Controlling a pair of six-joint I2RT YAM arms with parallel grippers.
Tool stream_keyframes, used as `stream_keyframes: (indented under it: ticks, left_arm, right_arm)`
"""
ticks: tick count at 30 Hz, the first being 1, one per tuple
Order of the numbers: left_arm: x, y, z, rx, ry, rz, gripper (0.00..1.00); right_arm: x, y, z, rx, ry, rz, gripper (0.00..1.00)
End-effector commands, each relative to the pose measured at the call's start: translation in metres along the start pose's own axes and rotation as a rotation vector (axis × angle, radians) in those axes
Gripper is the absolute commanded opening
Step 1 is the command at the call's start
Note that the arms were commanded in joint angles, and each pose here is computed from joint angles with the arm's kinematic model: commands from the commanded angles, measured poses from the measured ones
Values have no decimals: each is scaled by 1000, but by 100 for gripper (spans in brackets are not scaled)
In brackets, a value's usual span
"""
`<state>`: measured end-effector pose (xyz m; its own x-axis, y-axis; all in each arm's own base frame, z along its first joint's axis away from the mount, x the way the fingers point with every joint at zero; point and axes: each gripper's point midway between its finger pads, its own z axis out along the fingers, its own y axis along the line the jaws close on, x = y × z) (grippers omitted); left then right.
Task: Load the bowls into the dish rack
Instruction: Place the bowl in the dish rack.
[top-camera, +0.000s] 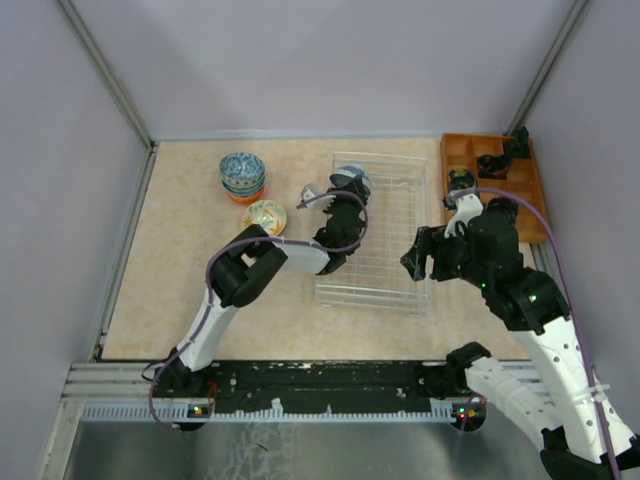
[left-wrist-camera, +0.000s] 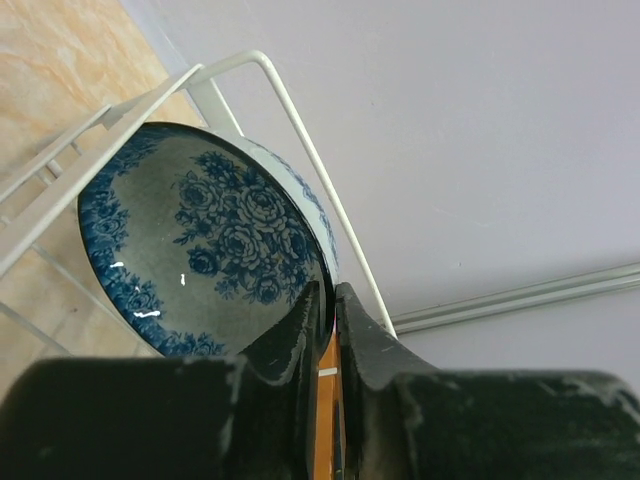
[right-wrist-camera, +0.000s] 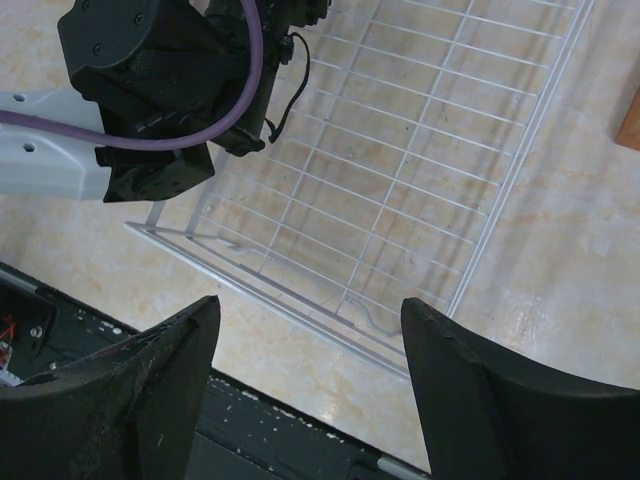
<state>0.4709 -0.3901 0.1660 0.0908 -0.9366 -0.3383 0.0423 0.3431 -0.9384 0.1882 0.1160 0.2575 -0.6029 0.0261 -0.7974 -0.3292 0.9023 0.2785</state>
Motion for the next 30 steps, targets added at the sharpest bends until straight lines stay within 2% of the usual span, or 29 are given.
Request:
stream_keyframes:
  ticks: [1, 13, 22, 25, 30]
  left_arm:
    - [-2, 44, -6, -99, 8, 114, 17]
    - [-3, 62, -21, -152, 48, 117, 30]
    - [3, 73, -30, -205, 84, 119, 31]
    - [4, 77, -34, -229, 96, 112, 39]
    - [2, 79, -35, -241, 91, 116, 45]
  right_arm:
    - [-10, 5, -4, -24, -42, -32, 74]
    - [-10, 7, -6, -30, -45, -31, 75]
    - [-12, 7, -5, -30, -45, -30, 75]
    - [-12, 8, -6, -33, -45, -30, 75]
    - [-13, 9, -6, -40, -44, -30, 75]
